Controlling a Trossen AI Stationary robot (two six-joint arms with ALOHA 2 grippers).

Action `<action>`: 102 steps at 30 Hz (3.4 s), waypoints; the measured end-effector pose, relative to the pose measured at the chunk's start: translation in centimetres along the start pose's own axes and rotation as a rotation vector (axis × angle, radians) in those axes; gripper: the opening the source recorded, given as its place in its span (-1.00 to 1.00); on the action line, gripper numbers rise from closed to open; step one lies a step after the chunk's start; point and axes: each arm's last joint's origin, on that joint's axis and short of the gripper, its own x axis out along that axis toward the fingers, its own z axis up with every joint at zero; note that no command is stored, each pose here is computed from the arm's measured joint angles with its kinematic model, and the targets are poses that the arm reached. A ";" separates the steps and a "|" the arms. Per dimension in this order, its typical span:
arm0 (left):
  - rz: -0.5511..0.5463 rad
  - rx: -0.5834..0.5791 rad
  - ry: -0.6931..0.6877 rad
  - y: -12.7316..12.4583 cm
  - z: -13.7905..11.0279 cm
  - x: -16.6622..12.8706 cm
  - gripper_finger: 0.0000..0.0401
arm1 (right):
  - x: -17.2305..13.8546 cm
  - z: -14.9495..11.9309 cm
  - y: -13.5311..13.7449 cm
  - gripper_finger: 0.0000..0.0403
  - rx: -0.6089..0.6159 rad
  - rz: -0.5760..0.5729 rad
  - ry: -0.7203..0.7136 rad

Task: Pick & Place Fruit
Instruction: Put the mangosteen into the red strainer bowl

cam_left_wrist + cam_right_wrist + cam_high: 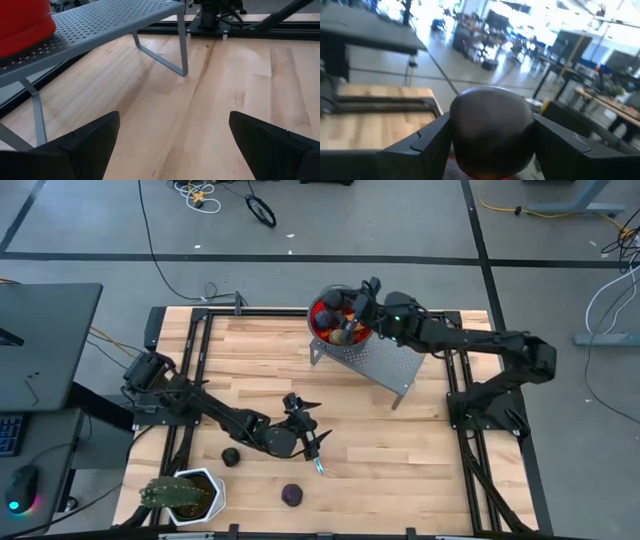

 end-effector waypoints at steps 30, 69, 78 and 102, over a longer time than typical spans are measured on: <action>-0.007 0.012 0.035 2.5 0.5 2.5 0.93 | 3.8 -5.4 -2.1 0.29 0.055 -0.035 0.123; -0.027 0.025 0.035 2.4 0.6 2.5 0.93 | 1.9 -4.0 -1.1 0.29 -0.020 0.039 0.190; -0.031 0.025 0.036 2.4 0.5 2.5 0.93 | 1.4 -3.8 -1.1 0.29 -0.037 0.042 0.205; -0.034 0.024 0.037 2.4 0.5 2.5 0.93 | 0.0 -2.3 -1.8 0.58 -0.014 0.030 0.180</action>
